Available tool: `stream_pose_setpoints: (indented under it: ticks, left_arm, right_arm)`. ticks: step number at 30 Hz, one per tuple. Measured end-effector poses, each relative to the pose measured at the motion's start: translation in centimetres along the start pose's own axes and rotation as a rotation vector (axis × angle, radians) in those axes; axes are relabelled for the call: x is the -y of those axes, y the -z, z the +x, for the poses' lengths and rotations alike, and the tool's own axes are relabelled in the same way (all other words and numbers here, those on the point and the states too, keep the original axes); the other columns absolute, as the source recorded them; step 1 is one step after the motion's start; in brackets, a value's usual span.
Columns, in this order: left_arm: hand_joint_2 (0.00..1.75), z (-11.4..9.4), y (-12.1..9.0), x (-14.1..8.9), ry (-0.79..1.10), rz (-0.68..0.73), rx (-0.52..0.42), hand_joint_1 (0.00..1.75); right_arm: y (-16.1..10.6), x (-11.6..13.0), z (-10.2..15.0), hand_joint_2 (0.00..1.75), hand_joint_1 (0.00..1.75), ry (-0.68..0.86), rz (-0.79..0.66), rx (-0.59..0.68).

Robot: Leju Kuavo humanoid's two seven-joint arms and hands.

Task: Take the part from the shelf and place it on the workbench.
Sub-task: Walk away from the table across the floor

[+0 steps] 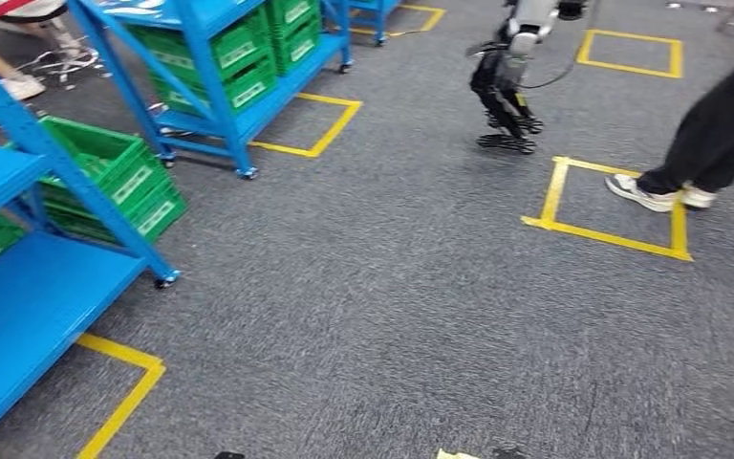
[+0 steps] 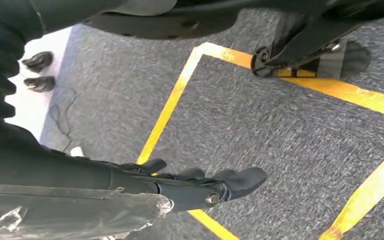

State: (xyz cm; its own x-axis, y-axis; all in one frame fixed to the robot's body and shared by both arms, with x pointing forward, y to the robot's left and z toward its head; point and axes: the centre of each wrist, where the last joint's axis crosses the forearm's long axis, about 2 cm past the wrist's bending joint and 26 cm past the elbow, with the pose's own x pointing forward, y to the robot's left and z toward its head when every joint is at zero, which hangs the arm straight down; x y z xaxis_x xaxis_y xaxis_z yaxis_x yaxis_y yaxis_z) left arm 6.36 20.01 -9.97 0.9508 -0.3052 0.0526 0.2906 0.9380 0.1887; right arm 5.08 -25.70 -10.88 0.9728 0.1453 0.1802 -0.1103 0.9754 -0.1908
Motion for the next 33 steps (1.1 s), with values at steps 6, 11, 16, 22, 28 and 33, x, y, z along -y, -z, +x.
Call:
stream_pose_setpoints:
  ticks: [6, 11, 16, 22, 28, 33]
  left_arm:
    - [0.0, 0.06, 0.01, -0.04, 0.01, -0.003, 0.011, 0.0]
    - [0.0, -0.17, 0.08, -0.15, 0.013, 0.001, 0.007, 0.0]
    - [0.0, -0.02, 0.09, -0.27, 0.015, 0.003, 0.014, 0.0]
    - [0.0, 0.11, 0.12, -0.4, 0.024, 0.001, 0.038, 0.0]
    - [0.0, -0.11, 0.14, -0.35, 0.027, -0.001, 0.039, 0.0]
    - [0.0, -0.14, 0.13, -0.33, 0.027, 0.001, 0.038, 0.0]
  right_arm:
    - [-0.01, -0.04, -0.18, 1.75, 0.0, -0.021, 0.016, -0.02]
    - [-0.02, -0.11, -0.09, 1.75, 0.0, -0.025, 0.02, -0.026]
    - [-0.04, -0.12, -0.41, 1.75, 0.0, -0.026, 0.022, -0.035]
    - [0.01, 0.0, -0.11, 1.75, 0.0, -0.018, 0.025, -0.032]
    - [0.09, 0.25, 0.34, 1.75, 0.0, -0.013, 0.019, -0.024]
    - [0.08, 0.26, 0.09, 1.75, 0.0, -0.003, 0.014, -0.034]
